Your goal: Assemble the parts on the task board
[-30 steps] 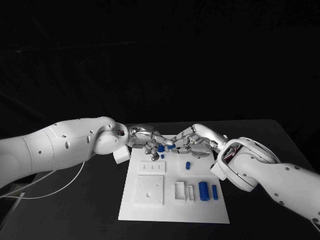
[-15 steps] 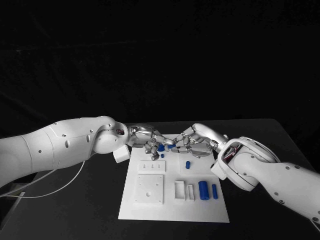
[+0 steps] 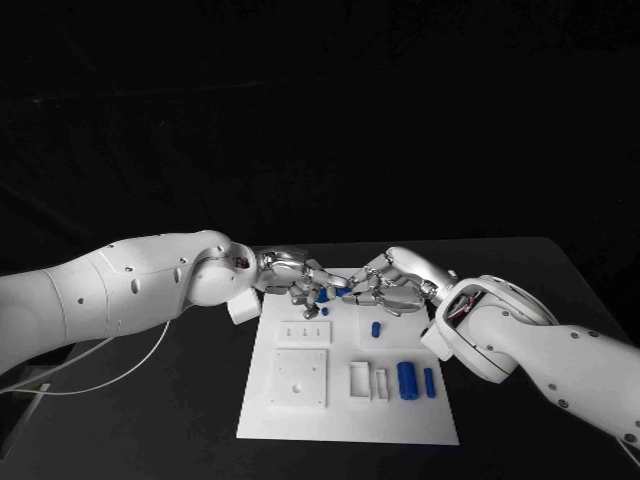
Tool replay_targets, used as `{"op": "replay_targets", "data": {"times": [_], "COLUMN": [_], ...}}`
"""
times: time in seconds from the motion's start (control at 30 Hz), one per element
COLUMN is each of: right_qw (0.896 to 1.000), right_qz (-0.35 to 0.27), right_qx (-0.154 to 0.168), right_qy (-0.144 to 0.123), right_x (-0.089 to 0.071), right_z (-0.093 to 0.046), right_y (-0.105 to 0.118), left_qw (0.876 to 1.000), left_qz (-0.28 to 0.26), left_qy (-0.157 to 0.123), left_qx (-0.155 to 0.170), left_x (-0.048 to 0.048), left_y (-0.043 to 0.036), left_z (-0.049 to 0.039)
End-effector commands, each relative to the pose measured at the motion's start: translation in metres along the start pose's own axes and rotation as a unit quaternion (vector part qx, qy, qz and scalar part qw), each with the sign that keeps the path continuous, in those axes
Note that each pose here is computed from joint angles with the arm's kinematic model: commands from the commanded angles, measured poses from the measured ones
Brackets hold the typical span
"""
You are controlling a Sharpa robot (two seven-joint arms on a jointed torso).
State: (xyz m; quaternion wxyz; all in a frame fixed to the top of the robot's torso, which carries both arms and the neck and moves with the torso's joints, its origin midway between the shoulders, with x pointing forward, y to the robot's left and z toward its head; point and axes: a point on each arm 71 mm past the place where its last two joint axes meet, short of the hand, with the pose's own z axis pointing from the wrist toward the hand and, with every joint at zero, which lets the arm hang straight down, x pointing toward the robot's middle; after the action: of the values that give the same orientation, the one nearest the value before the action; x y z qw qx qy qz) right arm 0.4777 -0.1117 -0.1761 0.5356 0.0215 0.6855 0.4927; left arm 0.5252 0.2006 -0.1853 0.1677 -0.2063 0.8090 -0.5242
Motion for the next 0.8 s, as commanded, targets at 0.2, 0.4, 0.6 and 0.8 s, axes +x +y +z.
{"op": "replay_targets", "data": {"times": [0.2,0.4,0.6,0.8], "right_qw": [1.000,1.000,1.000,1.000], "right_qz": [0.009,0.008,0.007,0.006], "right_qx": [-0.018,-0.013,-0.011,-0.006], "right_qy": [-0.007,-0.008,-0.008,-0.005], "right_x": [0.0028,0.0037,0.0036,0.0030], "right_z": [0.0039,0.0043,0.0042,0.0033], "right_y": [0.0079,0.0069,0.0058,0.0034], "left_qw": [1.000,1.000,1.000,1.000], "left_qz": [-0.005,-0.008,-0.010,-0.016], "left_qy": [0.000,0.000,-0.003,-0.016], "left_qx": [-0.011,-0.013,-0.014,-0.015], "left_x": [0.0040,0.0046,0.0042,0.0011], "left_y": [0.0020,0.0025,0.0028,0.0038], "left_z": [0.0047,0.0051,0.0053,0.0035]}}
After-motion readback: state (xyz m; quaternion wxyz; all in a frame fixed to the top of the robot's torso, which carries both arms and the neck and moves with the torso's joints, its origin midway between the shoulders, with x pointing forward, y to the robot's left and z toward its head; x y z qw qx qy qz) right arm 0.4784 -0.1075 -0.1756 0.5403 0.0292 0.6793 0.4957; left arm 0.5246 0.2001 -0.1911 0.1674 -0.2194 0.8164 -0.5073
